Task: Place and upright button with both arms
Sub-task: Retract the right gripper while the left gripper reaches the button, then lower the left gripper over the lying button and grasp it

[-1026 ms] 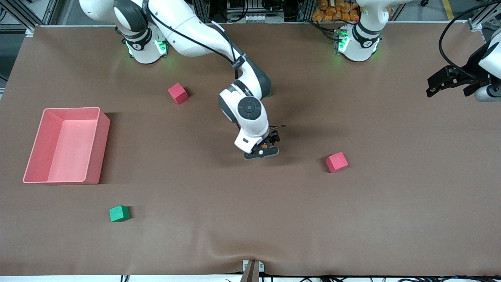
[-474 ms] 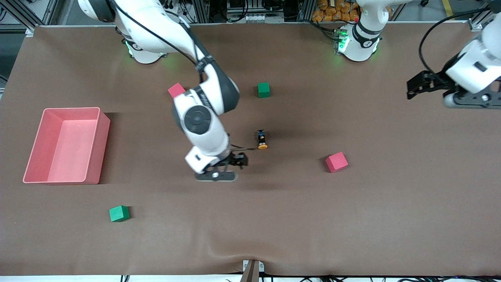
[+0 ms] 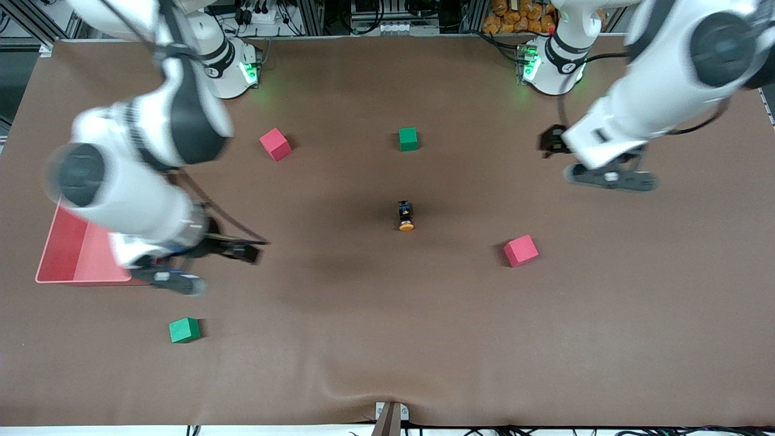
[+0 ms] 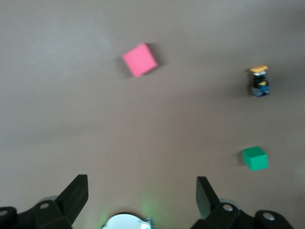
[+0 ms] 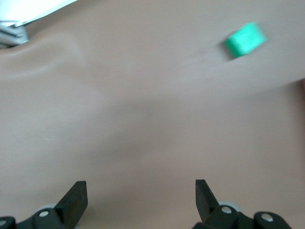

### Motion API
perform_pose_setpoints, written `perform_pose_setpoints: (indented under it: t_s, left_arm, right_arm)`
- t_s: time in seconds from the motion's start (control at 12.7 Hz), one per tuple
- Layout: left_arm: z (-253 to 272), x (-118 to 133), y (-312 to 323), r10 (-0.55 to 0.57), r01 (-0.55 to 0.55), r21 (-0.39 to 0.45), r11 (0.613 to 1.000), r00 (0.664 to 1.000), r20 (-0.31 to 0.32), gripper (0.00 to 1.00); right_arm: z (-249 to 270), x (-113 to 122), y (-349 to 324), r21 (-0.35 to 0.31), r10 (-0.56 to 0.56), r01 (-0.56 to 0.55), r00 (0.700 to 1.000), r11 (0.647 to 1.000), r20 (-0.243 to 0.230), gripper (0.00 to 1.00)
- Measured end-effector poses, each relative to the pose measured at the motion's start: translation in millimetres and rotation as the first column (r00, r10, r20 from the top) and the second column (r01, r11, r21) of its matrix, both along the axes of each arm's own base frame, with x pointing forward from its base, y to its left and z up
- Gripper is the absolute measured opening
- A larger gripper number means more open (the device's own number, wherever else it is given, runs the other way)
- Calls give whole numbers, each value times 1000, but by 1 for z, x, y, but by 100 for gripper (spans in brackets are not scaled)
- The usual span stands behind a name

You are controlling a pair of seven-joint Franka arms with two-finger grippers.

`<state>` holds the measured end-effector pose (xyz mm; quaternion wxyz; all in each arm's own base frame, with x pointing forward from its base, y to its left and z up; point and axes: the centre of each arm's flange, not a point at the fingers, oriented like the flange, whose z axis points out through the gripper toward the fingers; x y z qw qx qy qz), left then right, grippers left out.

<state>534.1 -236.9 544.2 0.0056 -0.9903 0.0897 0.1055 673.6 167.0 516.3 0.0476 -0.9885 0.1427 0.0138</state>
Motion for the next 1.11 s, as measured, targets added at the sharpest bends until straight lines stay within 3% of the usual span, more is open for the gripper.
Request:
perform_pose_setpoints:
  t_s: [0.24, 0.55, 0.79, 1.11]
  left_arm:
    - [-54, -5, -85, -37, 39, 49, 998, 999, -40, 100]
    - [-137, -5, -145, -28, 35, 58, 998, 993, -117, 100]
    - [-185, -9, -177, -4, 10, 45, 999, 990, -140, 100]
    - [-234, -3, -193, 58, -72, -58, 996, 973, -221, 100]
  right_arm:
    - [45, -17, -98, 7, 58, -58, 997, 998, -47, 100]
    - [119, -63, -179, 3, 215, -215, 976, 977, -17, 100]
    - [166, -104, -196, 22, 203, -203, 979, 979, -6, 100]
    - [184, -128, -180, 22, 119, -119, 993, 993, -10, 100]
